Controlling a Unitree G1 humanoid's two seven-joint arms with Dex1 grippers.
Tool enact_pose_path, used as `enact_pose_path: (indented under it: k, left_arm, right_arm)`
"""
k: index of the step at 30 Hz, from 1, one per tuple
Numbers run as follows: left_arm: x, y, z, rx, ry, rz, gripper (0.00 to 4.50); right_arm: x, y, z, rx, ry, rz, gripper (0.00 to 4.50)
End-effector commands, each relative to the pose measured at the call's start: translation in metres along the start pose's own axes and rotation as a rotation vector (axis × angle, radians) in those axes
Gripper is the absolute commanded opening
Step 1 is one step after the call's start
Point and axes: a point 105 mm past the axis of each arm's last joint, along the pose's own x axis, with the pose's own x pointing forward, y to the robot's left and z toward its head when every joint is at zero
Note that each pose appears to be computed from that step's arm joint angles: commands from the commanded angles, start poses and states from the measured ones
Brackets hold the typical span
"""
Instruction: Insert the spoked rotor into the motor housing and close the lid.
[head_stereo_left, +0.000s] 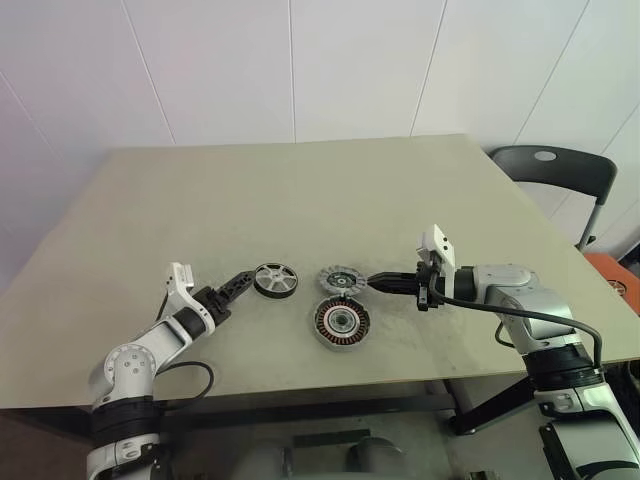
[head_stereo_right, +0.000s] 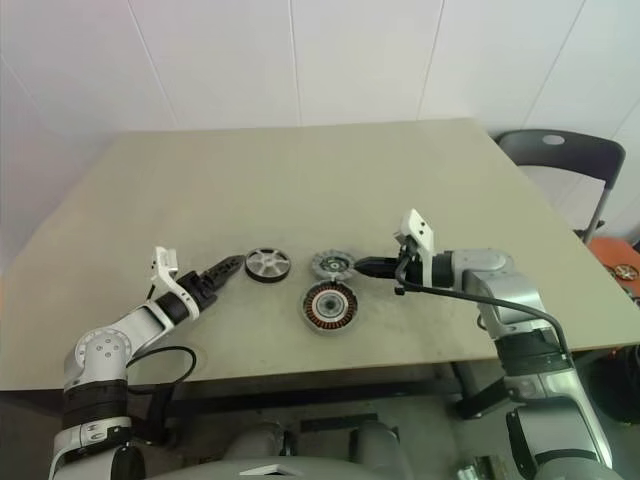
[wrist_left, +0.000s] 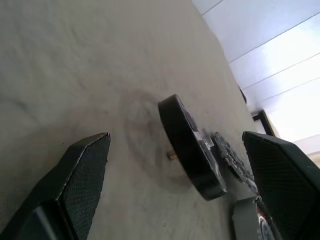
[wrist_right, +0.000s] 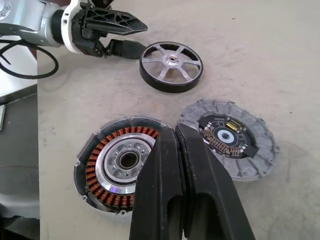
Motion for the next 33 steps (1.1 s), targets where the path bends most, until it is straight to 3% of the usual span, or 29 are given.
enact_pose_path:
  k: [1, 10, 23, 29, 33]
  left_arm:
    - [0.009, -0.012, -0.001, -0.045, 0.003, -0.054, 4.50]
    - [0.028, -0.006, -0.014, -0.182, -0.003, -0.032, 4.50]
    - [0.034, -0.014, -0.032, -0.241, 0.064, -0.068, 0.46]
    - [0.037, -0.020, -0.035, -0.249, 0.071, -0.094, 0.45]
    - [0.033, -0.036, -0.011, -0.339, -0.052, -0.227, 0.45]
  right_arm:
    - [-0.005, -0.002, 0.012, -0.038, -0.040, -0.018, 0.02]
    - [0.000, -0.001, 0.007, -0.030, -0.040, -0.031, 0.02]
    - [0.004, 0.002, 0.000, -0.014, -0.039, -0.038, 0.00]
    - [0.005, 0.001, -0.002, -0.011, -0.036, -0.045, 0.00]
    - [0.004, 0.001, -0.002, -0.009, -0.040, -0.044, 0.00]
